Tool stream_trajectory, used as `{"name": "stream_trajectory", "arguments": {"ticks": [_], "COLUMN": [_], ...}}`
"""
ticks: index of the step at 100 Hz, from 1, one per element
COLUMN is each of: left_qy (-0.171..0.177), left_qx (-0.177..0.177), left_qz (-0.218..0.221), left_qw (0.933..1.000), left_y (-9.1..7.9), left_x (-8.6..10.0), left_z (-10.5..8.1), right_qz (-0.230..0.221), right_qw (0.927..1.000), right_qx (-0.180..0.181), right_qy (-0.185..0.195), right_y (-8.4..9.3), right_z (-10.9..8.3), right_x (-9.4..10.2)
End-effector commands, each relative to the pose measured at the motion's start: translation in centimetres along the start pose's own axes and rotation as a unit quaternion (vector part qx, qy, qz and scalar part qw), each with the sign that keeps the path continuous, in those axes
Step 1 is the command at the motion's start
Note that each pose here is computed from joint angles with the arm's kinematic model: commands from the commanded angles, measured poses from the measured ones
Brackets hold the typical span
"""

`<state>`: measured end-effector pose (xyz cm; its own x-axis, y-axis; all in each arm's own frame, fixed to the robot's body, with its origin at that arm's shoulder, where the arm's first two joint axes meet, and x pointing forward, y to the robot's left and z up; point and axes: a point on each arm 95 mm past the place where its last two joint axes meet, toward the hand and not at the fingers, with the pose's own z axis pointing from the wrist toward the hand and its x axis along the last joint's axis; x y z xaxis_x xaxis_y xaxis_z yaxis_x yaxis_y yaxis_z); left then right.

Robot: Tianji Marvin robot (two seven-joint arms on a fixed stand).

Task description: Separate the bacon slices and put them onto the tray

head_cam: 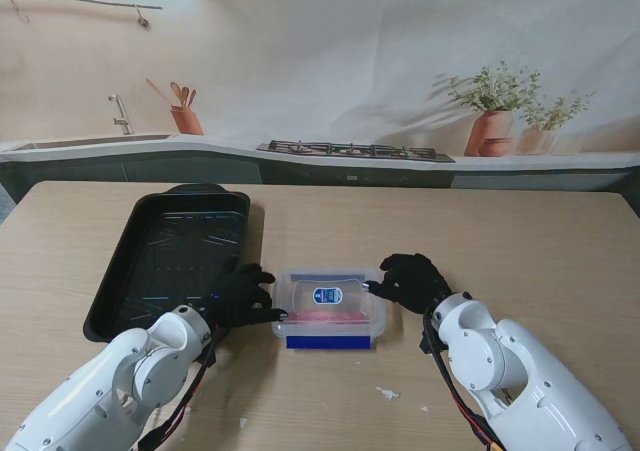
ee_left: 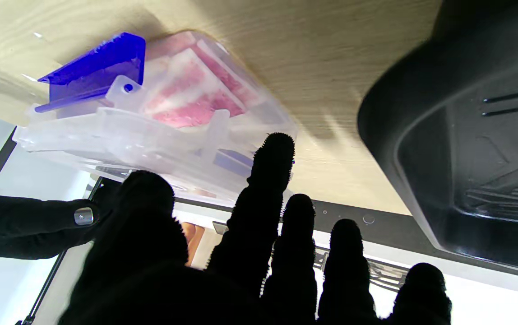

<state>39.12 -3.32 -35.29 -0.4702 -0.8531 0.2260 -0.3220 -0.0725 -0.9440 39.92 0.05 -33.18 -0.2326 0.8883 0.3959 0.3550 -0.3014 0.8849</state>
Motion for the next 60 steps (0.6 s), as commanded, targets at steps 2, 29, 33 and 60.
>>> {"name": "stream_trajectory", "arguments": {"ticks": [2,29,33,60], "left_qy": [0.007,0.02,0.021,0.023], "left_qx": [0.005,0.039,0.041,0.048], "left_qz": [-0.006,-0.014,-0.018,-0.028], "left_qw": [1.0,0.9989,0.9988,0.9982], "left_y": [0.12,-0.39,-0.4,-0.45], "left_x": [0.49,0.81,0.86,0.89], "left_z": [0.03,-0.2,-0.2,-0.18], "right_qz": [0.006,0.007,0.007,0.009], "right_qw": [0.9999,0.9999,0.9999,0.9999], "right_qx": [0.01,0.01,0.01,0.007], "right_qy": [0.006,0.009,0.01,0.011], "right_y": [-0.5,-0.43,-0.43,-0.43], "right_z": [0.05,0.05,0.05,0.06], "right_x": [0.56,0.6,0.6,0.63]}}
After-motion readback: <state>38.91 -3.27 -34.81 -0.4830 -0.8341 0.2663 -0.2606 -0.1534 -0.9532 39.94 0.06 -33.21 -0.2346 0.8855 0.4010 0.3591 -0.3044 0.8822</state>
